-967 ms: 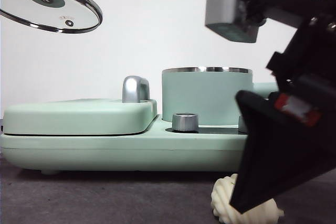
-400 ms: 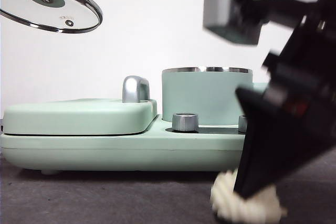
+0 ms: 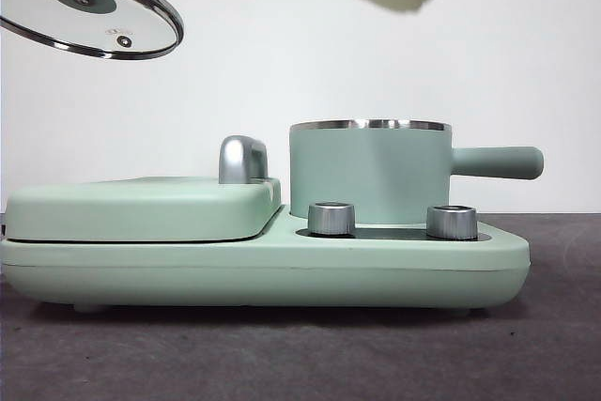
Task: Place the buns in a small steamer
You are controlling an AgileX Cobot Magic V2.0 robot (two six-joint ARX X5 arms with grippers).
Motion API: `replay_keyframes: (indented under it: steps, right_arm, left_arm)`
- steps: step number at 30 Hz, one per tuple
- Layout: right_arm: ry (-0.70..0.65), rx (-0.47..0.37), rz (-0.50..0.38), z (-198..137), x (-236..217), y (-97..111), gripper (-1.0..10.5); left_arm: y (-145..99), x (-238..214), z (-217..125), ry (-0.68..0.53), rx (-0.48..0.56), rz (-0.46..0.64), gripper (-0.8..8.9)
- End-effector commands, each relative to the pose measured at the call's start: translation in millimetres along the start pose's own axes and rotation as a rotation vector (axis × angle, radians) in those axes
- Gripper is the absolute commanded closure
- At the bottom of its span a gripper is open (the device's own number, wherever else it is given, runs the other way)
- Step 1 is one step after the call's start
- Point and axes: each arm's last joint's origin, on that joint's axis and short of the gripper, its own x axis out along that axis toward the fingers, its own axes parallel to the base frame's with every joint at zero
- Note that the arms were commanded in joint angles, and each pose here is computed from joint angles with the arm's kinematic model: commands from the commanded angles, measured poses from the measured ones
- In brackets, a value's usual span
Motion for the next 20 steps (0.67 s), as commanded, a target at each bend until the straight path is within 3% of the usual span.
replay_keyframes:
  steps: [1,11,20]
  right_arm:
    - [0.005,-0.032,-0.036,16,15,-8,7.4]
    - [0.115,-0.05,-0.157,47,100,-56,7.4]
    - [0.163,-0.02,-0.195,41,148,-82,7.4]
  left_arm:
    - [0,-3,8,-0.045,0.012,-0.002,8.03]
    - [0,-3,8,-0.044,0.012,-0.002,8.03]
    - [0,-3,8,-0.044,0.012,-0.002,8.03]
